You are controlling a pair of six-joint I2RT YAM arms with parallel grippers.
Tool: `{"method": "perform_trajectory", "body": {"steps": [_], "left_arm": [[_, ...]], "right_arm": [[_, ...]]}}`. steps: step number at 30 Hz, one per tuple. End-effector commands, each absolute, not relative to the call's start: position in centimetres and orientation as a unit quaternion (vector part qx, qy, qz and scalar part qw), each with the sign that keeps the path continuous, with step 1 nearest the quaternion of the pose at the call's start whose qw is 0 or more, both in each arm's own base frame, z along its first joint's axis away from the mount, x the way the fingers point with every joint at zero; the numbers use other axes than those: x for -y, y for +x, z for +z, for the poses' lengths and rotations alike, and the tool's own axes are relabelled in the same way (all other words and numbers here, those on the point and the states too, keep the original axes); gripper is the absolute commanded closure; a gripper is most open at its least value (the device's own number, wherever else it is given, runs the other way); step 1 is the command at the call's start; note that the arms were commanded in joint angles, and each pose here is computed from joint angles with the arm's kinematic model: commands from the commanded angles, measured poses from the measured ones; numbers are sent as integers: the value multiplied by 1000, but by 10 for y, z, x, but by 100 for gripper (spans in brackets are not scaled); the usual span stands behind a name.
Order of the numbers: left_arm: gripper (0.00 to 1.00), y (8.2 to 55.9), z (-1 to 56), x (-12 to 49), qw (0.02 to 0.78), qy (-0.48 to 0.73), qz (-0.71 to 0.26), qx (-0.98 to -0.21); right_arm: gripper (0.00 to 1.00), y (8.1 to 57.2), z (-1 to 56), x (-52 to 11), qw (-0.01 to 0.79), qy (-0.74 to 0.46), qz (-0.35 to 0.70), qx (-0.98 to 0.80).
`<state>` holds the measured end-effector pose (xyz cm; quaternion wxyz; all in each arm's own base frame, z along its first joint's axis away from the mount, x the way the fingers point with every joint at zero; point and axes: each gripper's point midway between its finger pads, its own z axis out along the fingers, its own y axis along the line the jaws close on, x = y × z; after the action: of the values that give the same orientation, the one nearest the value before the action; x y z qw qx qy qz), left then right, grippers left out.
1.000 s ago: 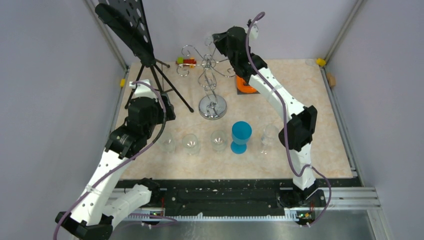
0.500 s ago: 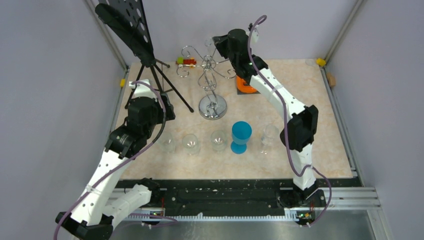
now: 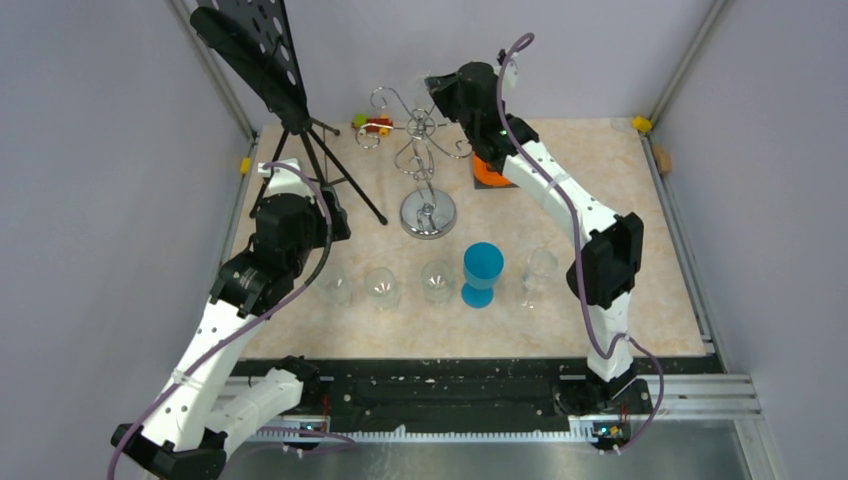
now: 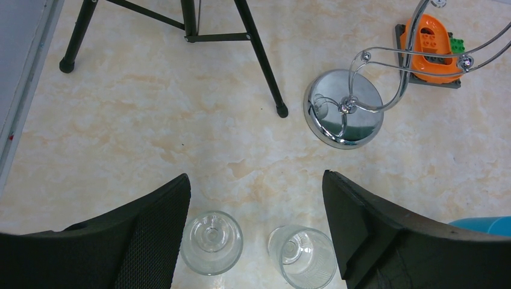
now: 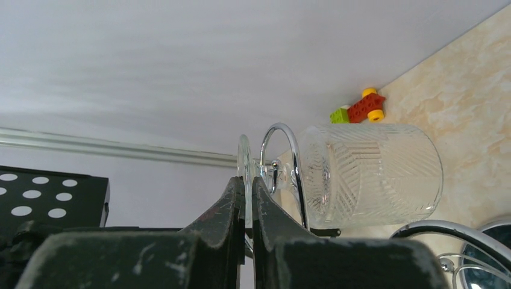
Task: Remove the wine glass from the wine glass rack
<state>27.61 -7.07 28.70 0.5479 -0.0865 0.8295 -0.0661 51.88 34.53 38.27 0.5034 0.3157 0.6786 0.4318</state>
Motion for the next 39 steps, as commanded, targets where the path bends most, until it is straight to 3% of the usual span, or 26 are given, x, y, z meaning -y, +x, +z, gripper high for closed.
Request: {"method": "perform_trajectory", "body": {"steps": [1, 17, 39], "left_arm": [[16, 280, 296, 71, 564, -94, -78, -816], [16, 281, 295, 70, 564, -96, -76, -817], [16, 284, 294, 70, 561, -98, -75, -819]], "right_arm": [[100, 493, 496, -317, 576, 306, 484, -584], [100, 518, 504, -309, 617, 296, 474, -554], [100, 496, 495, -287, 570, 372, 511, -525]]}}
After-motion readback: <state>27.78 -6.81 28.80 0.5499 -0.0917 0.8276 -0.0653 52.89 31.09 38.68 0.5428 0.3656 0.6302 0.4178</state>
